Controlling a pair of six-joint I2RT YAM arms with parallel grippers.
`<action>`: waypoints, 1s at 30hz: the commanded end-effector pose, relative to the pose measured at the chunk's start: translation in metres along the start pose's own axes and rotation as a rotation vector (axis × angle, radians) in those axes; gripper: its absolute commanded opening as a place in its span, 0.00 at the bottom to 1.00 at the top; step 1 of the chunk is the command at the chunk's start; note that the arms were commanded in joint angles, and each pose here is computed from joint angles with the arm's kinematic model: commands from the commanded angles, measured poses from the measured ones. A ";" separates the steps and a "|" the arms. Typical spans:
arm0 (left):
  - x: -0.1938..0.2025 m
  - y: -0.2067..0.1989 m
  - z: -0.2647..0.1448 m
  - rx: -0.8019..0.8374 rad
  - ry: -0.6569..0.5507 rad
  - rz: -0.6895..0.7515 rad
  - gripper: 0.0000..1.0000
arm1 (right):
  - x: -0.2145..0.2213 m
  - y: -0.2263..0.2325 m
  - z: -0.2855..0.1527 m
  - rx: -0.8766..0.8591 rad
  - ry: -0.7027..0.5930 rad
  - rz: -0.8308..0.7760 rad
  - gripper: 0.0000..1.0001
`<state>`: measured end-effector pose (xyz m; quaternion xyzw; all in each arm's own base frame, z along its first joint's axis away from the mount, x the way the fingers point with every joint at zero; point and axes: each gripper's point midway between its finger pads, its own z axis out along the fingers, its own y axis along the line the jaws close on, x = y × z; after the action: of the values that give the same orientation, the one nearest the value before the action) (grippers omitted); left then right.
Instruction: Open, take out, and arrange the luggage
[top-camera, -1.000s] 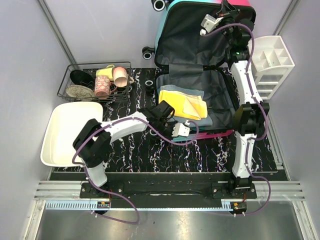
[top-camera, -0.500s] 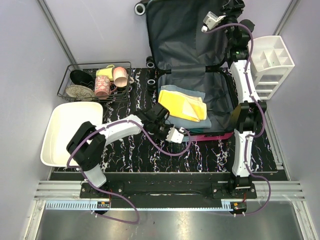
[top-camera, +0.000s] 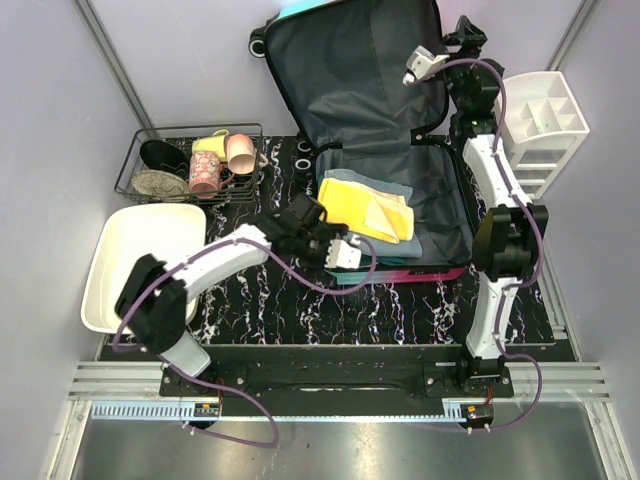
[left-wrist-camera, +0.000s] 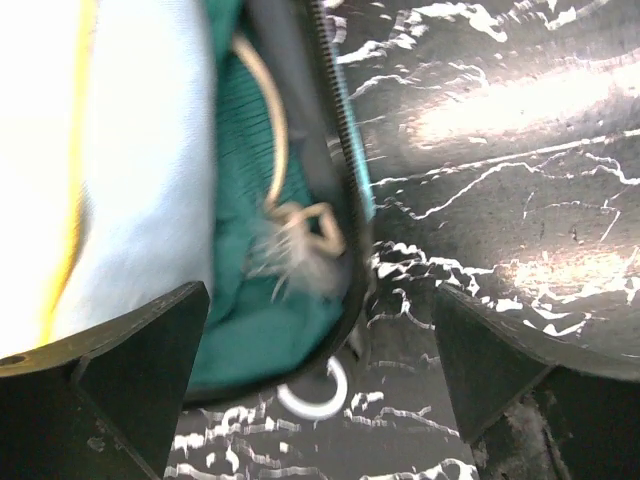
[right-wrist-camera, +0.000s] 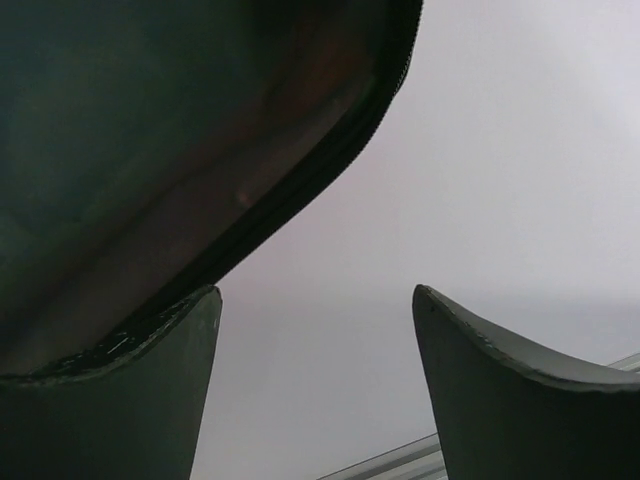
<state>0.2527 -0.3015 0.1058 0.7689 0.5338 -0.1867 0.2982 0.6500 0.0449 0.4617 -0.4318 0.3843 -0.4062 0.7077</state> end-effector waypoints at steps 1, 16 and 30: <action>-0.036 0.043 -0.083 -0.221 -0.110 -0.188 0.99 | -0.030 -0.081 -0.040 0.130 -0.023 0.038 0.84; 0.213 -0.054 -0.265 -0.453 0.293 -0.784 0.99 | -0.079 -0.007 -0.167 -0.354 0.061 0.586 1.00; 0.300 -0.101 -0.233 -0.195 0.451 -0.851 0.93 | -0.129 0.081 -0.298 -0.890 0.255 0.993 1.00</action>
<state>0.2639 0.1168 0.0882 0.4280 0.8917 -0.0191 0.1463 0.3963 0.0898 0.3376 -0.4258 0.7021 0.0451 0.5689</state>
